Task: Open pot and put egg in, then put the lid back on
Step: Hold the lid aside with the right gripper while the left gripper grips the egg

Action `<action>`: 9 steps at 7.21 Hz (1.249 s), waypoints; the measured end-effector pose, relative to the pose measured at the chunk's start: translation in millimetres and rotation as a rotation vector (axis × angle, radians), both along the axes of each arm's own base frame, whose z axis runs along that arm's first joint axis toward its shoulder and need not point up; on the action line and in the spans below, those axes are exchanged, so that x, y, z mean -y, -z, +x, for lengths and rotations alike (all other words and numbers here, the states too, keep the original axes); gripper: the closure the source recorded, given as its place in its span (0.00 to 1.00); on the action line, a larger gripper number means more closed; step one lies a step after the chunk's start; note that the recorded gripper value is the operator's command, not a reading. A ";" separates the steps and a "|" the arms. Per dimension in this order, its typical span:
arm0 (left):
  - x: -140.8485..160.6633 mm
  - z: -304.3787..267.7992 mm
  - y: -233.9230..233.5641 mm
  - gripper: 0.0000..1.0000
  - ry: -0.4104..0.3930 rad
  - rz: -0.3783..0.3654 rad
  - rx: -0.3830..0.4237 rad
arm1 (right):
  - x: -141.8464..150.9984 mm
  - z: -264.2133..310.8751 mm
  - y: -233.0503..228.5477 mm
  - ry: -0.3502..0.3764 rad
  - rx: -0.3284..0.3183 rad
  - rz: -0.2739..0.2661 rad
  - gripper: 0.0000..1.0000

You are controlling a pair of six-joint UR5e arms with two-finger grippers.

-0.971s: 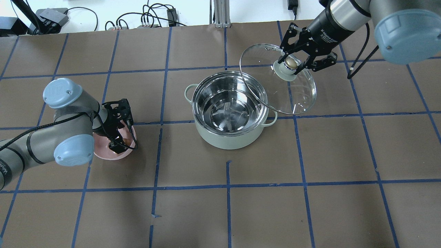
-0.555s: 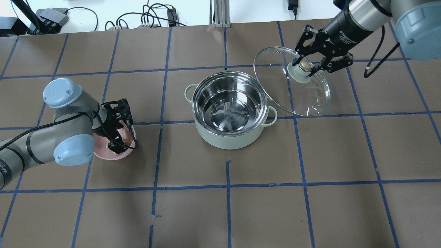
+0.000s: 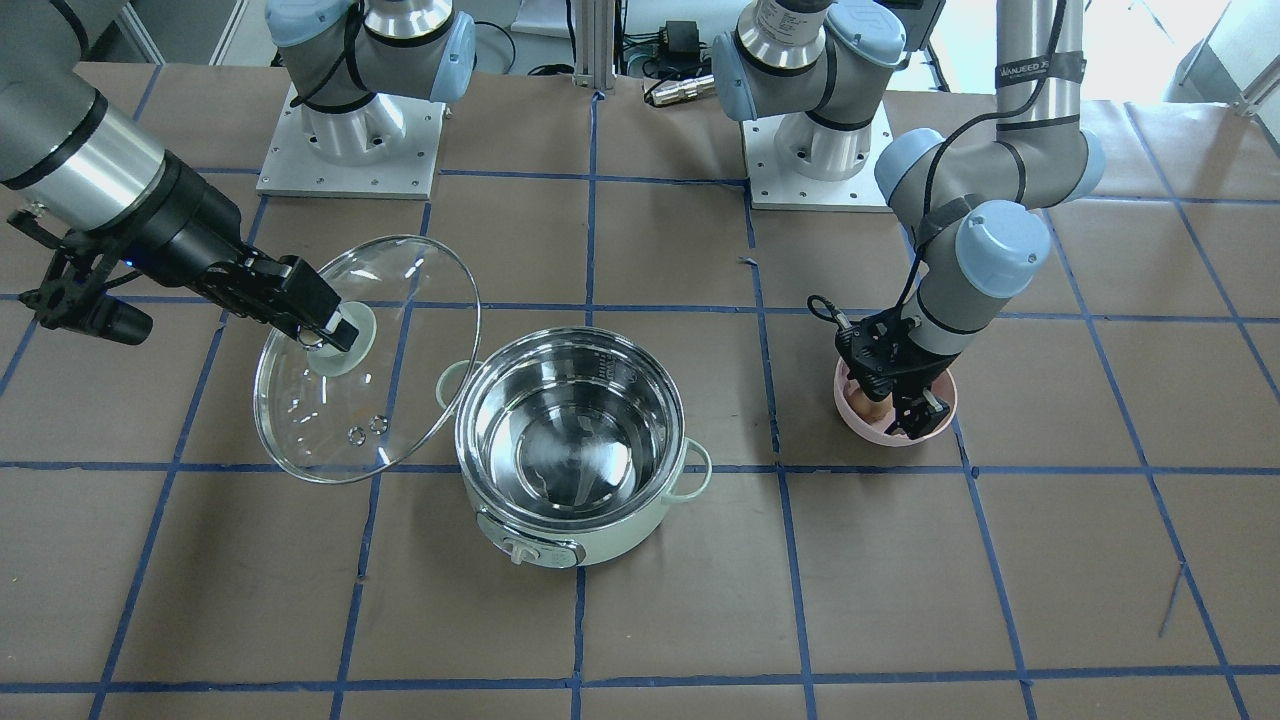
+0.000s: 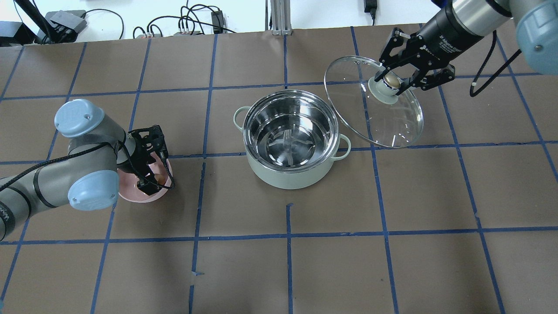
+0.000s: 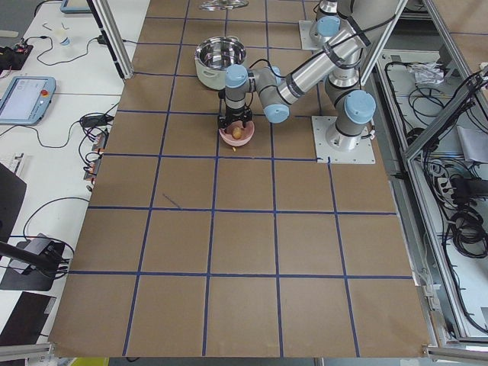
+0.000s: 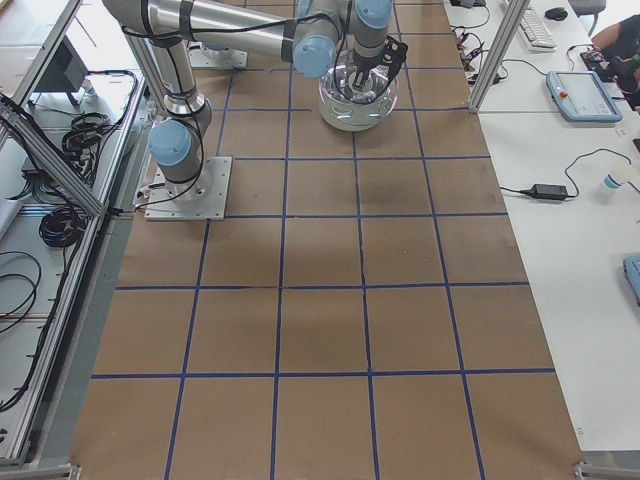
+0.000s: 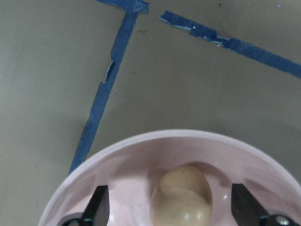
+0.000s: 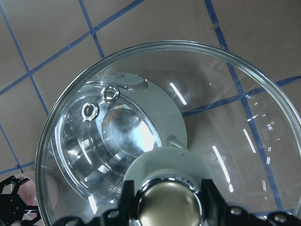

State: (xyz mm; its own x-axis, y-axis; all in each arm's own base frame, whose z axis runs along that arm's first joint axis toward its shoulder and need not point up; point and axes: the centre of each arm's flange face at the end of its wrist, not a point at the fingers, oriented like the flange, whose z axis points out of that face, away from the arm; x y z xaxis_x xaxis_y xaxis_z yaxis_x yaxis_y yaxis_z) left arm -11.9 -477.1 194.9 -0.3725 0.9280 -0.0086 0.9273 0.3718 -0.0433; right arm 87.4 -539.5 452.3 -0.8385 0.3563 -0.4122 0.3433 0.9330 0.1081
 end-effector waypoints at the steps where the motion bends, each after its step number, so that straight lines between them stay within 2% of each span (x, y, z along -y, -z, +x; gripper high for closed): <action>1: -0.7 -0.2 0.6 0.15 -0.003 0.002 -0.001 | -5.0 1.7 -4.2 -0.002 -0.004 0.001 0.49; 2: -1.2 -0.1 0.7 0.22 -0.010 0.003 -0.001 | -10.2 3.6 -8.8 -0.005 -0.007 -0.002 0.49; 6: -2.1 0.3 1.4 0.26 -0.048 0.007 -0.001 | -20.0 4.9 -17.6 -0.020 -0.010 -0.012 0.49; 9: -2.6 0.1 1.8 0.56 -0.056 0.008 -0.003 | -22.9 7.1 -18.6 -0.027 -0.009 -0.012 0.49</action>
State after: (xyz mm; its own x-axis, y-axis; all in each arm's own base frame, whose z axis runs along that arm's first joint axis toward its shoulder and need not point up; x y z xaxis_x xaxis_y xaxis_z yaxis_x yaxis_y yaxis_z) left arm -11.8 -474.5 193.0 -0.4234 0.9060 0.0001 0.9051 0.4230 -0.0425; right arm 94.5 -516.6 470.9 -0.8514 0.3286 -0.4088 0.3187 0.9431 0.0943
